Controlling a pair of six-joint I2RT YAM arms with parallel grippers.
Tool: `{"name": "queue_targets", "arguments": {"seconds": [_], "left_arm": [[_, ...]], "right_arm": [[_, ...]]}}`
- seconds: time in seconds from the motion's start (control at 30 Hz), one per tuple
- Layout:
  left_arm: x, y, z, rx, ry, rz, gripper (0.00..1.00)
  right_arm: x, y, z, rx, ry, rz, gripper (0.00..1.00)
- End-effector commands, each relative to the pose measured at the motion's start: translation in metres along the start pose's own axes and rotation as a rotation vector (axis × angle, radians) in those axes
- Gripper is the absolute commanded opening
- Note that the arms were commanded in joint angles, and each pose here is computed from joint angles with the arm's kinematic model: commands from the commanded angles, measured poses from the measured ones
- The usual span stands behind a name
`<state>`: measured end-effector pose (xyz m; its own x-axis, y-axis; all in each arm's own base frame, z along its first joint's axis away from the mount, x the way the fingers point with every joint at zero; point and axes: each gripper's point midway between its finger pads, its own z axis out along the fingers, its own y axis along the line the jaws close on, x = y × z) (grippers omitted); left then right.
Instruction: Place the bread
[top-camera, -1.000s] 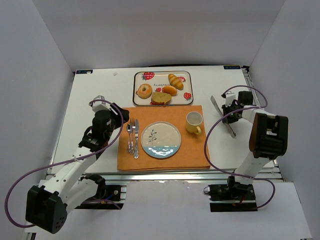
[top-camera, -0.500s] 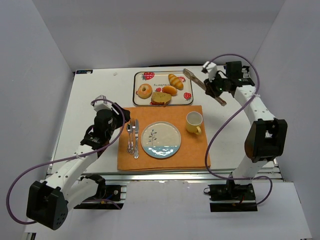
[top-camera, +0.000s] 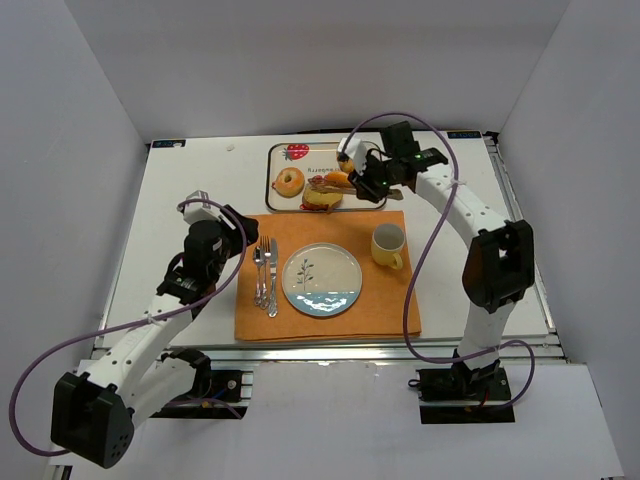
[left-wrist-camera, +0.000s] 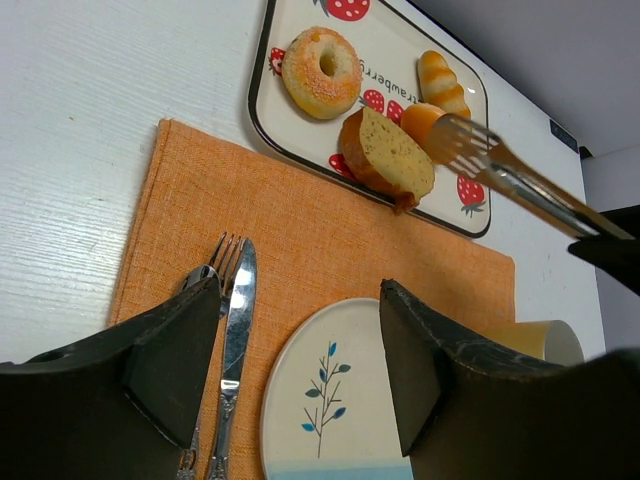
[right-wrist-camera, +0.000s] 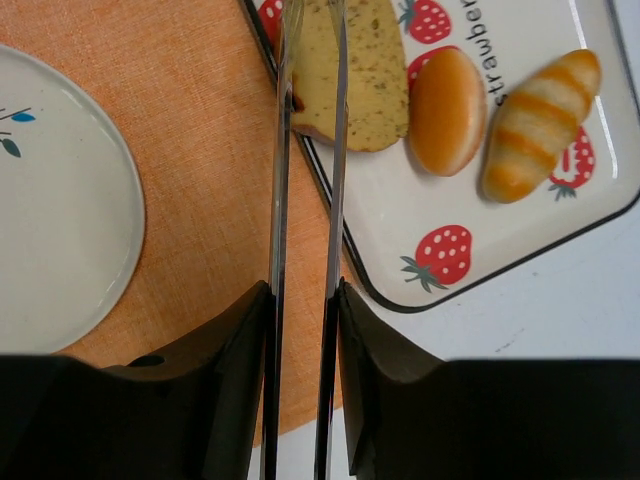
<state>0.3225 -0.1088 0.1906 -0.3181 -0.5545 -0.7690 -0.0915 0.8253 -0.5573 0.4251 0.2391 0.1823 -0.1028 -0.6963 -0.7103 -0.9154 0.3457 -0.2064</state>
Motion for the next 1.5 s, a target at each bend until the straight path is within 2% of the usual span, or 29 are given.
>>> {"name": "queue_targets", "arguments": {"seconds": [0.0, 0.43, 1.07, 1.17, 1.23, 1.4, 1.47], "left_arm": [[0.0, 0.008, -0.005, -0.022, -0.01, 0.01, 0.74], [0.0, 0.012, -0.006, -0.032, -0.017, 0.01, 0.75], [0.0, 0.011, -0.003, -0.033, -0.016, 0.01, 0.76], [-0.002, 0.01, -0.002, -0.031, -0.018, 0.011, 0.76], [-0.001, 0.01, -0.002, -0.033, -0.016, 0.013, 0.76], [-0.006, 0.006, -0.002, -0.026, -0.025, 0.012, 0.76], [-0.008, 0.005, -0.002, -0.027, -0.028, 0.013, 0.76]], "right_arm": [[-0.014, 0.0, 0.002, 0.025, 0.01, -0.04, 0.38], [-0.006, 0.009, 0.026, 0.04, 0.08, -0.102, 0.45], [0.017, 0.007, 0.045, 0.051, 0.144, -0.11, 0.47], [0.02, 0.006, 0.046, 0.056, 0.155, -0.115, 0.42], [0.02, 0.007, 0.046, 0.055, 0.158, -0.115, 0.34], [0.006, 0.01, 0.036, 0.048, 0.107, -0.113, 0.18], [-0.004, 0.013, 0.027, 0.044, 0.076, -0.111, 0.15]]}}
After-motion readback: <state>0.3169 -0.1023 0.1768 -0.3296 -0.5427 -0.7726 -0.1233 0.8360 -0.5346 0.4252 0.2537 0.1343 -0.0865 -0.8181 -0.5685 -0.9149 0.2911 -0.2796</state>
